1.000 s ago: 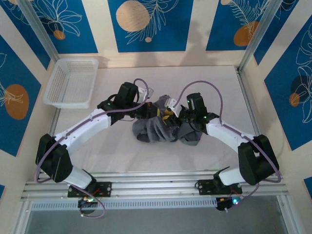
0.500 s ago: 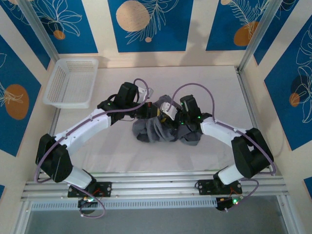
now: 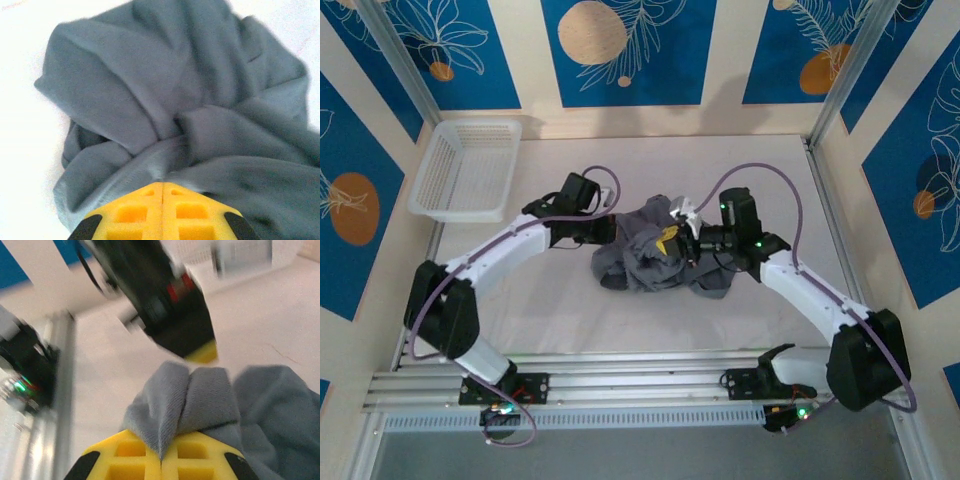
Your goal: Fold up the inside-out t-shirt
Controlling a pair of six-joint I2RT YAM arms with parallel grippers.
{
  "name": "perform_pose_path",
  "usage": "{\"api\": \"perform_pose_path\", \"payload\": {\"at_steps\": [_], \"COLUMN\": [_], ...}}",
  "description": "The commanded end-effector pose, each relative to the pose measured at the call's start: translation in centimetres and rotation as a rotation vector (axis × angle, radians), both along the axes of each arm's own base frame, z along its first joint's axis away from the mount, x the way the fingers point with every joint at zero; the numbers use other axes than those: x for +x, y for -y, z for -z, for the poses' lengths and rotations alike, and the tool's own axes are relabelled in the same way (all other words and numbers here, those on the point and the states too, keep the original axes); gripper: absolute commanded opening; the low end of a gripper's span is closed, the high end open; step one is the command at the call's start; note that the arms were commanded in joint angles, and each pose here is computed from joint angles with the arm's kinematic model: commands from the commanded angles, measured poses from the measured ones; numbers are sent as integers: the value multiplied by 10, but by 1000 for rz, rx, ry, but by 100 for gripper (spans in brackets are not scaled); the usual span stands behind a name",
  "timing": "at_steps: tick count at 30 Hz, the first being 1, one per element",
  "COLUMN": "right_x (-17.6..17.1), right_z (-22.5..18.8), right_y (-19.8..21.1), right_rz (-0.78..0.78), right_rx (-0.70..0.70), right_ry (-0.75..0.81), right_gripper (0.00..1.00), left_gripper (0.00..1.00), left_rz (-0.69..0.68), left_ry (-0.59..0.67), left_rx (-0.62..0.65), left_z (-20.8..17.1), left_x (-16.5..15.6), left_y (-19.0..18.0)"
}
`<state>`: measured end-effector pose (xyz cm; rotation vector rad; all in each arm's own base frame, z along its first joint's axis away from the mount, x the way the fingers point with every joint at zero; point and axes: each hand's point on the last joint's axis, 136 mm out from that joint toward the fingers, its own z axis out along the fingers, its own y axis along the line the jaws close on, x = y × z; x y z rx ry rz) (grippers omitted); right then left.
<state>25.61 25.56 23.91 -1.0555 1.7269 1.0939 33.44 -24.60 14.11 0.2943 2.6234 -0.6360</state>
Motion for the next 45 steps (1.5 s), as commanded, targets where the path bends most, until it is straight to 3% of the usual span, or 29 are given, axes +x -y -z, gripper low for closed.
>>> {"api": "perform_pose_path", "payload": {"at_steps": [1,6,10,14,19,22,25,27,33,36,39,42,44,45], "right_x": [-15,22,55,70,63,56,48,43,39,41,47,52,48,45], "right_z": [-30,-28,-12,1,1,-5,-8,-6,1,3,8,14,10,8], "right_y": [-7,-5,7,17,7,3,0,2,8,12,24,36,32,29], "right_rz": [-69,95,319,455,452,439,412,414,416,422,456,502,454,425], "right_rx": [171,168,66,-3,-45,-39,-37,-46,-37,-19,1,7,14,14], "right_ry": [-221,-441,-541,-623,-654,-643,-644,-657,-691,-726,-764,-796,-782,-767], "right_gripper": [0,0,0,0,0,0,0,0,0,0,0,1,9,7], "left_gripper": [8,34,39,39,41,62,70,65,17,4,3,6,18,29], "left_rz": [-7,-25,-23,78,116,38,-40,-61,-75,-91,-74,25,108,153], "left_ry": [12,118,187,228,144,138,169,184,165,151,147,170,177,175], "left_rx": [16,-1,-153,-279,-224,-124,-27,-40,-59,-65,-96,-153,-197,-217], "left_z": [13,-27,-75,-109,-88,-63,-47,-47,-45,-43,-46,-58,-63,-65], "left_x": [10,8,-19,-60,-65,-43,-22,-16,-16,-15,-14,-19,-26,-30], "left_y": [-6,-15,-7,47,99,102,88,84,71,60,53,62,73,78]}}
